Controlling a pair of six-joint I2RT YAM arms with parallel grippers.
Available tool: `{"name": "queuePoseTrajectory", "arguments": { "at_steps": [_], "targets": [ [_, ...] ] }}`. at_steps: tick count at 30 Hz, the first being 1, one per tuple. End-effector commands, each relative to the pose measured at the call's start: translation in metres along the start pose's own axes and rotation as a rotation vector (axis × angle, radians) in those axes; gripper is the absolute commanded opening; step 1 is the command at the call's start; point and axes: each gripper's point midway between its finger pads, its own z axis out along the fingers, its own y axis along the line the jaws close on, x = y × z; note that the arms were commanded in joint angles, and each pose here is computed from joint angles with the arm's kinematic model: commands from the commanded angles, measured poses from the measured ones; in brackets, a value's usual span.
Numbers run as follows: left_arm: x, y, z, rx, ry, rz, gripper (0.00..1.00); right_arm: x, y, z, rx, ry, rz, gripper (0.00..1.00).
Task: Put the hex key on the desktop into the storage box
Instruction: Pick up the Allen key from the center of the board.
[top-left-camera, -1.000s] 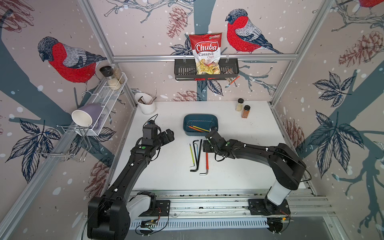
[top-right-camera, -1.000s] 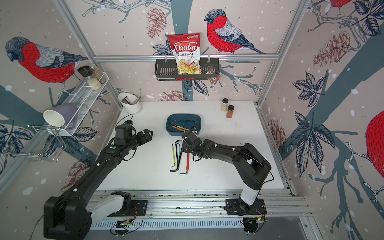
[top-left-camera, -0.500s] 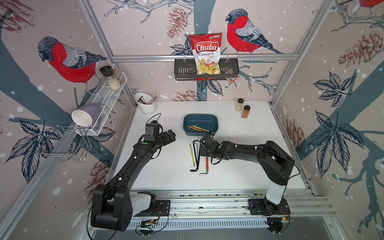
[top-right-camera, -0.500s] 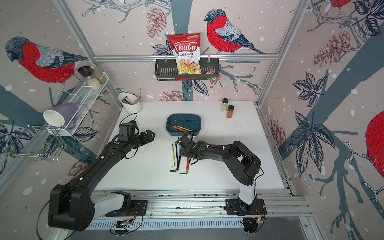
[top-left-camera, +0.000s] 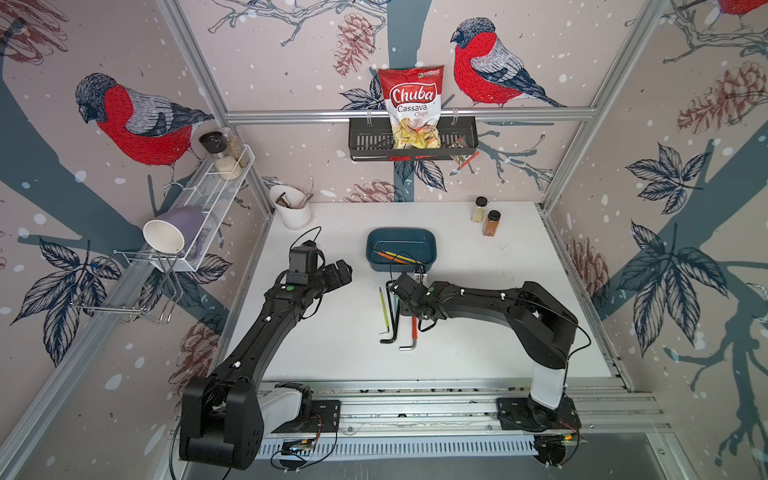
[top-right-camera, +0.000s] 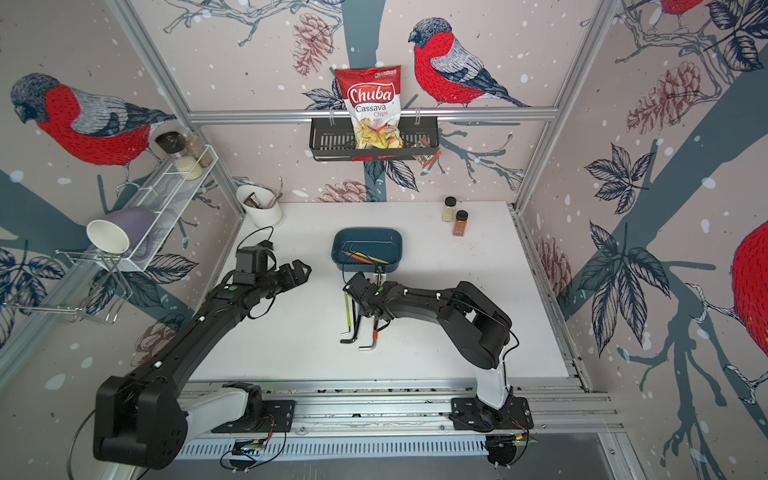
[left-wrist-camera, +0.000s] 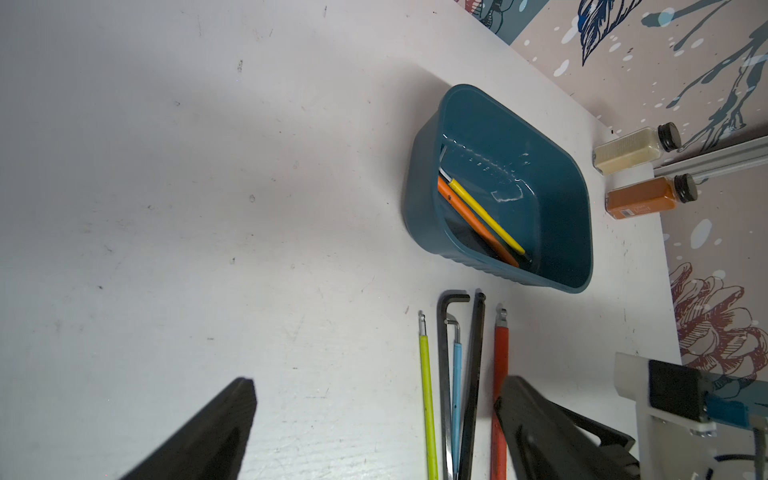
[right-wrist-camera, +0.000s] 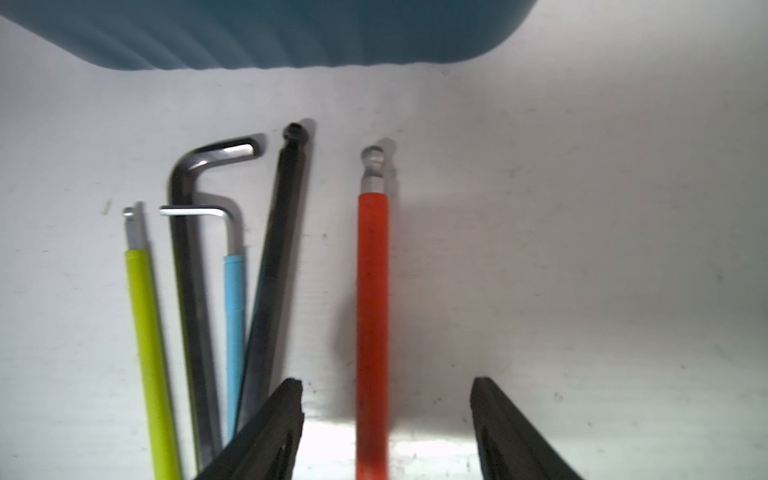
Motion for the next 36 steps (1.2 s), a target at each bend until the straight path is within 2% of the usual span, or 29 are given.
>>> {"name": "queuePoseTrajectory", "arguments": {
  "at_steps": [1, 5, 10, 17, 30, 33, 36],
  "targets": [
    [-0.002, -0.004, 0.0, 0.02, 0.003, 0.008, 0.96, 0.001, -0.002, -0.009, -0.049, 0.014, 0.012, 0.69],
    [-0.001, -0.004, 0.001, 0.024, 0.009, 0.006, 0.95, 0.001, 0.003, -0.015, -0.189, 0.031, 0.063, 0.69],
    [0.007, -0.001, 0.006, 0.017, 0.046, 0.007, 0.95, 0.002, 0.005, -0.016, -0.234, 0.058, 0.039, 0.69],
    [0.015, -0.004, 0.012, 0.044, 0.094, -0.003, 0.95, 0.011, 0.002, -0.006, -0.164, 0.126, -0.031, 0.66],
    [0.017, -0.006, 0.013, 0.053, 0.105, -0.005, 0.95, 0.03, 0.001, 0.013, -0.069, 0.191, -0.058, 0.62],
    [0.017, -0.006, 0.013, 0.057, 0.107, -0.004, 0.95, 0.036, 0.002, 0.02, -0.067, 0.207, -0.049, 0.59],
    [0.018, -0.006, 0.014, 0.056, 0.113, -0.005, 0.95, 0.042, 0.003, 0.025, -0.077, 0.22, -0.039, 0.52]
  ]
}}
